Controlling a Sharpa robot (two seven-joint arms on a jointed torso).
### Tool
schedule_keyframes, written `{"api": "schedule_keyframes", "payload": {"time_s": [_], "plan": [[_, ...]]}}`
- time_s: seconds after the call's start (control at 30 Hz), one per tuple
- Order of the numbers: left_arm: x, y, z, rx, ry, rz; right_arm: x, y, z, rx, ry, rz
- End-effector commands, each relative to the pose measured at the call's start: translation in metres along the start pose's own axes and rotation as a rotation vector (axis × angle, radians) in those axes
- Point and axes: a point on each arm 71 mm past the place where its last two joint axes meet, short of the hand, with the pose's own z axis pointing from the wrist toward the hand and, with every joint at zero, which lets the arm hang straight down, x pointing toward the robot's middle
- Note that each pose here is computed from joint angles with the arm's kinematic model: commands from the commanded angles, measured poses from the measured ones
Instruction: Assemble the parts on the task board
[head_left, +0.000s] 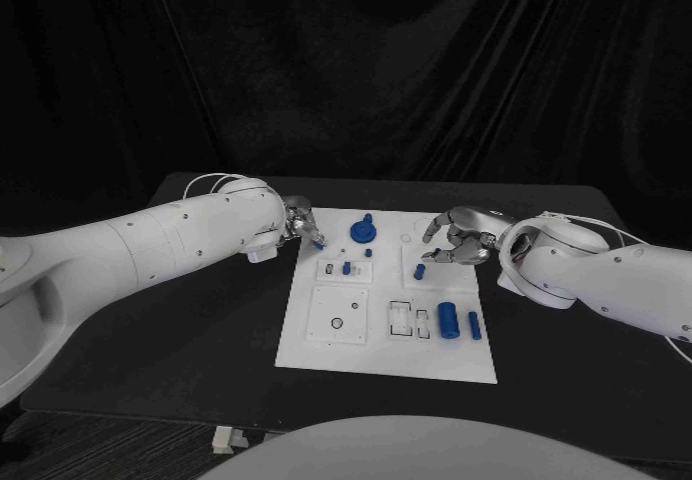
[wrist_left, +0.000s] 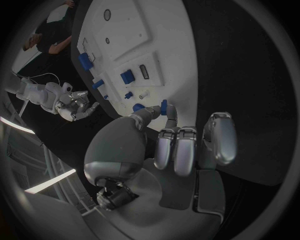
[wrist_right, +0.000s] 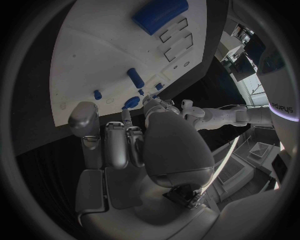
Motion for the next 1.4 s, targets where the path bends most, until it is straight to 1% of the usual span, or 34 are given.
{"api": "schedule_keyframes", "payload": {"time_s": [0.03, 0.17, 0.23, 0.37, 0.43, 0.53, 0.67, 0.8, 0.93, 1.13, 1.27, 1.4], "plan": [[-0.0056, -0.0028, -0.0095, -0.014, -0.035, -0.009, 0.0, -0.001, -0.002, 0.002, -0.018, 0.002], [-0.0098, -0.0026, -0.024, -0.024, -0.027, 0.0, -0.002, -0.002, -0.003, -0.001, -0.032, 0.004], [-0.0113, -0.0025, -0.0298, -0.025, -0.028, 0.002, -0.002, -0.002, -0.004, -0.002, -0.037, 0.005], [-0.012, -0.0036, -0.039, -0.025, -0.033, 0.002, -0.003, -0.002, -0.005, -0.004, -0.043, 0.006], [-0.0113, -0.0054, -0.0411, -0.027, -0.032, 0.004, -0.003, -0.002, -0.005, -0.005, -0.049, 0.006], [-0.0101, -0.0083, -0.0426, -0.027, -0.026, 0.008, -0.004, -0.002, -0.005, -0.015, -0.065, 0.007], [-0.0071, -0.0129, -0.0439, -0.021, -0.01, 0.018, -0.007, -0.001, -0.007, -0.034, -0.103, 0.01], [-0.0037, -0.0165, -0.0442, -0.013, 0.005, 0.026, -0.012, 0.0, -0.011, -0.064, -0.168, 0.014], [-0.0009, -0.0193, -0.0423, -0.005, 0.013, 0.029, -0.018, -0.001, -0.018, -0.091, -0.237, 0.015], [0.0035, -0.0225, -0.0388, 0.006, 0.023, 0.031, -0.025, -0.002, -0.03, -0.116, -0.307, 0.017], [0.0072, -0.0255, -0.0363, 0.013, 0.034, 0.035, -0.028, -0.004, -0.034, -0.118, -0.323, 0.018], [0.0118, -0.0297, -0.033, 0.024, 0.042, 0.036, -0.028, -0.005, -0.034, -0.112, -0.316, 0.022]]}}
